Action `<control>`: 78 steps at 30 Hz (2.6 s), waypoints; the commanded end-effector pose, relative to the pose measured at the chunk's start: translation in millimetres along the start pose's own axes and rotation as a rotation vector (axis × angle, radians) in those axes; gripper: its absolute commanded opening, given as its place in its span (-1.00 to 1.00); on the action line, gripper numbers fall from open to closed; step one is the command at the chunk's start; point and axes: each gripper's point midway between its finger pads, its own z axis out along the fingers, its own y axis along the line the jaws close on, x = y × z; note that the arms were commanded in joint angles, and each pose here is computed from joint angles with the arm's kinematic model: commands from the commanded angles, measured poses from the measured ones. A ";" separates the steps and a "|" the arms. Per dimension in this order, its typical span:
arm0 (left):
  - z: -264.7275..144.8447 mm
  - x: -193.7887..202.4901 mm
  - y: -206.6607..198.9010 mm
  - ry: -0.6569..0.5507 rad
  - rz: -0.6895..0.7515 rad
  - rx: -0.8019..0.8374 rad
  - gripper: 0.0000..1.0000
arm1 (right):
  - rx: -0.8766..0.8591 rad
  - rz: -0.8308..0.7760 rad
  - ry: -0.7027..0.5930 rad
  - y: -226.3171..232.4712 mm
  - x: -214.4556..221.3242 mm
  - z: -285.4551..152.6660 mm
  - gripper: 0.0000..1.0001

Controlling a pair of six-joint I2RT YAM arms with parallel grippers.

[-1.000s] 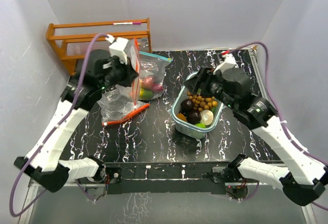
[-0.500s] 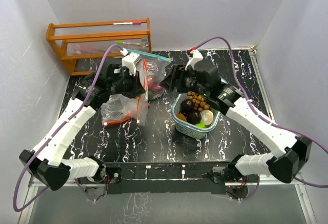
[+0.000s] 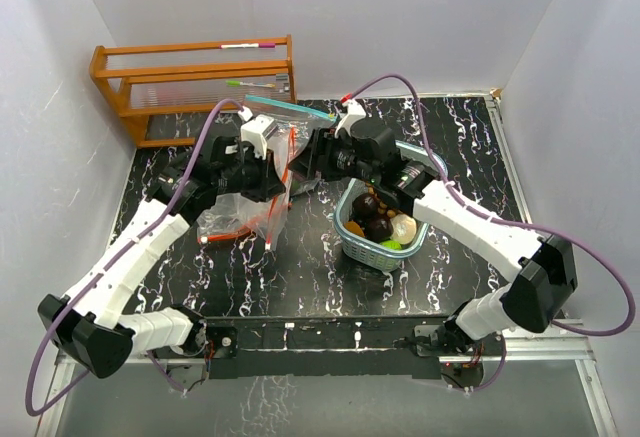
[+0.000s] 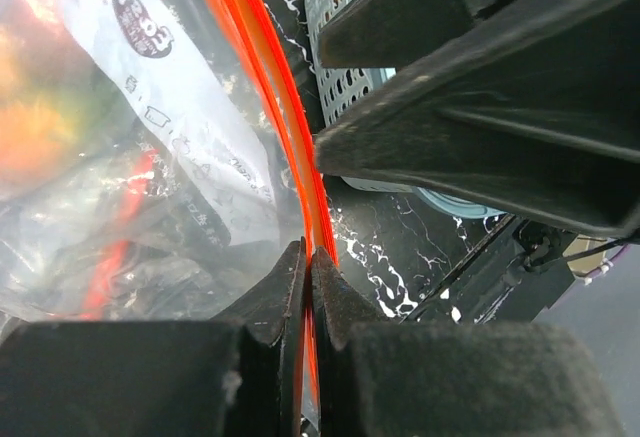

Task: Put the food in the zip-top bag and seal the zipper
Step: Open the zipper of the food storage bag.

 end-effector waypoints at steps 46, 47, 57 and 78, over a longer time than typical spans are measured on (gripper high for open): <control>-111.6 -25.0 95.3 -0.146 0.030 -0.718 -1.00 | 0.241 -0.173 -0.012 -39.2 21.3 -52.4 -0.42; -107.6 -24.2 93.3 -0.146 0.029 -0.699 -1.00 | 0.176 -0.184 -0.020 -26.3 18.5 -52.1 -0.19; -65.5 -2.5 86.4 -0.093 -0.009 -0.579 -1.00 | 0.042 -0.221 -0.115 13.3 -13.3 -82.6 0.61; -52.9 0.2 72.7 -0.101 -0.019 -0.478 -1.00 | 0.781 -0.176 -0.046 -181.8 -39.1 -115.8 0.97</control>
